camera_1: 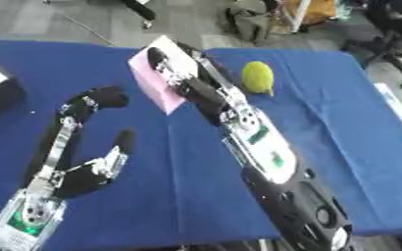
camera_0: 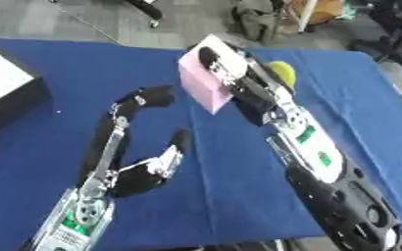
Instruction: Pick up the objects with one hand, pass them to the other hand, and then place them into the box on the other side of the table.
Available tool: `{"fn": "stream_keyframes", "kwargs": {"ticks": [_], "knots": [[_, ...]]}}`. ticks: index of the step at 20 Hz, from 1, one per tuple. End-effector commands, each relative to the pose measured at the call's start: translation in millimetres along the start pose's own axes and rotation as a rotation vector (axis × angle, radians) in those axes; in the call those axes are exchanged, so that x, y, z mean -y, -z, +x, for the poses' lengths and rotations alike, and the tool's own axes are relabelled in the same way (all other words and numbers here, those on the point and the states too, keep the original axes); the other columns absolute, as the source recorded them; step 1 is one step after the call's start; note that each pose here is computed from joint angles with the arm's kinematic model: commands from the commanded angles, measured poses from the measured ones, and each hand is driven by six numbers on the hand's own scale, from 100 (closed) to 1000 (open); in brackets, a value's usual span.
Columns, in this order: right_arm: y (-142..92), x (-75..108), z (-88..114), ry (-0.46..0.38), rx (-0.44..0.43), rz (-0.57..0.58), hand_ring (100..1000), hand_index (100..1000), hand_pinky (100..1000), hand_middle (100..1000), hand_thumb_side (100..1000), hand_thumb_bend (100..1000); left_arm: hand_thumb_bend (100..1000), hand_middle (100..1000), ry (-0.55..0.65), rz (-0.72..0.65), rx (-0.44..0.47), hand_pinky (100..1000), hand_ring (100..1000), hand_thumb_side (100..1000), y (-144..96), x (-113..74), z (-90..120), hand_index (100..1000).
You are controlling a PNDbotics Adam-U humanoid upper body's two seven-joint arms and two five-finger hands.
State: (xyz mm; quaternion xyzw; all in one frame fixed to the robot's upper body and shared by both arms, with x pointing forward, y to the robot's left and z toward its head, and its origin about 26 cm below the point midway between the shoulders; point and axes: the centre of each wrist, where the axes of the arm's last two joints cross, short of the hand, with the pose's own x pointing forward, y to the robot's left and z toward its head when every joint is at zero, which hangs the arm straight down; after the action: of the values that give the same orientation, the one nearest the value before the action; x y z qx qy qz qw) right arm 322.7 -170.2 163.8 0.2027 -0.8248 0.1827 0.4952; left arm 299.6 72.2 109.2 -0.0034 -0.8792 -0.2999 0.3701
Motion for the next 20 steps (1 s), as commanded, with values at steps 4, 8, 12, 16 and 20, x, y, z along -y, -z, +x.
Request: {"fn": "stream_keyframes", "kwargs": {"ticks": [4, 8, 12, 16, 20], "knots": [[5.1, -1.2, 4.2, -0.031, 0.004, 0.019, 463, 688, 373, 471, 481, 100, 254, 683, -0.020, 0.010, -0.066, 833, 734, 720, 3.9, 16.0, -4.1, 870], [5.7, -1.5, 2.8, -0.049, -0.008, 0.027, 464, 688, 374, 471, 477, 100, 361, 690, -0.016, 0.016, -0.084, 841, 740, 609, 5.6, 26.6, -5.1, 891], [5.8, -1.3, 2.2, -0.062, -0.023, 0.031, 465, 688, 373, 471, 471, 100, 507, 699, -0.003, 0.038, -0.078, 841, 746, 517, 7.9, 32.0, -4.2, 908], [5.9, -0.5, 2.0, -0.076, -0.039, 0.026, 465, 688, 372, 471, 465, 100, 537, 709, 0.009, 0.076, -0.075, 850, 754, 527, 10.1, 33.0, -3.0, 916], [5.6, -0.5, 1.4, -0.085, -0.053, 0.019, 465, 689, 371, 470, 459, 100, 510, 715, 0.020, 0.133, -0.101, 858, 761, 549, 10.0, 34.3, -5.0, 918]]}}
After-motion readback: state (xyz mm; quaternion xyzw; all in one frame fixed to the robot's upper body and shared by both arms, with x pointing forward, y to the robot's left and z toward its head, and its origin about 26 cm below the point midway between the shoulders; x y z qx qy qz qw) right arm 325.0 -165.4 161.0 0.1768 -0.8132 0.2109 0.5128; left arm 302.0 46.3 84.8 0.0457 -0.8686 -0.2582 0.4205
